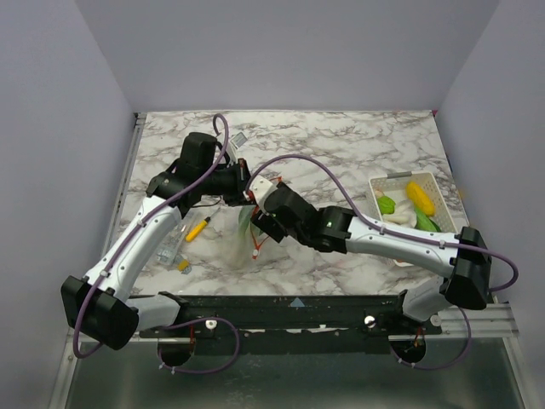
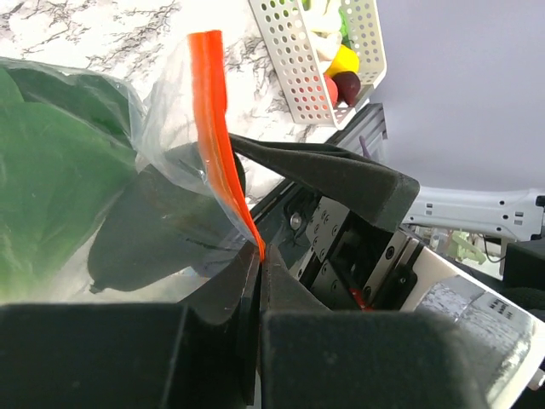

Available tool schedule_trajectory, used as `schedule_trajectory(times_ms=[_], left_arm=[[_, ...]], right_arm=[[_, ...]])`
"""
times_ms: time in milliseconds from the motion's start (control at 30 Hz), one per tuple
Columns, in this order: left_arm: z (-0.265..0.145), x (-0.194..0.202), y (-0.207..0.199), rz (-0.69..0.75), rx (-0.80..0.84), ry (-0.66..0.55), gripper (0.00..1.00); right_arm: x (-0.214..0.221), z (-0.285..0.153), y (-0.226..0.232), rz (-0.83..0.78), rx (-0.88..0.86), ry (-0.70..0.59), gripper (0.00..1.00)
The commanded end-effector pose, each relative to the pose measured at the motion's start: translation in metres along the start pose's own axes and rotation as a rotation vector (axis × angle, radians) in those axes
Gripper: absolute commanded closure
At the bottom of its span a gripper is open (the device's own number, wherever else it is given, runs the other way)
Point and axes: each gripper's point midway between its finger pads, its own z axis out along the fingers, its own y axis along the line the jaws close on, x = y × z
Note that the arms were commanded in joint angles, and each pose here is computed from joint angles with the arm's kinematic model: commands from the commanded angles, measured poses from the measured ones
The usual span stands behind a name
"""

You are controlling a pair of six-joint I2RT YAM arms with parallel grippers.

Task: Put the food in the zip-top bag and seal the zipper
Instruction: Place the fake fruit in the zipper food storage bag, then adjust the zipper food storage bag at the center of the board.

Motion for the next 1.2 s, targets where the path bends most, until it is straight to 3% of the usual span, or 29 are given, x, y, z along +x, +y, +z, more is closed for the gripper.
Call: schedule_trajectory(times_ms=[0,100,133,200,400,533,667,767,867,1167], left_arm=[[-0.005,-0.01,-0.02,0.026,0.054,-0.055,1.0],[-0.005,-0.01,-0.018,0.017,0.053,-0.061,1.0],[-0.005,-0.01,-0.017,0.015,0.05,-0.061,1.0],[-0.005,-0.01,-0.015,0.015,0.046,-0.065,1.0],[-0.004,-0.015,-0.015,-0.001,0.051,-0.088,1.0],[-0.004,-0.018,-0.016,-0.014,0.051,-0.1,1.0],[-0.004,-0.02,-0.018,-0.02,0.057,-0.102,1.0],[-0.004,-0.019,-0.019,-0.023,0.062,-0.099,1.0],[-0.004,-0.018,-0.017,-0.027,0.059,-0.1,1.0],[-0.007,-0.013,-0.017,-0.025,0.062,-0.104,1.0]], right_arm=[[-0.009,-0.008,0.024,0.099,-0.064,-0.04,0.26],[-0.007,-0.025,0.021,0.225,-0.071,-0.043,0.18],[-0.007,-0.034,0.019,0.266,-0.072,-0.053,0.08],[-0.005,-0.048,0.013,0.337,-0.071,-0.061,0.0],[0.004,-0.082,-0.011,0.651,0.031,-0.038,0.01],[0.029,-0.091,-0.025,0.993,0.212,0.036,0.13],[0.023,-0.082,0.004,1.166,0.085,0.035,0.22],[0.025,-0.074,0.004,1.245,0.1,0.0,0.32],[0.015,-0.067,0.002,1.261,0.093,-0.06,0.43],[0.0,-0.059,-0.001,1.254,0.119,-0.075,0.43]])
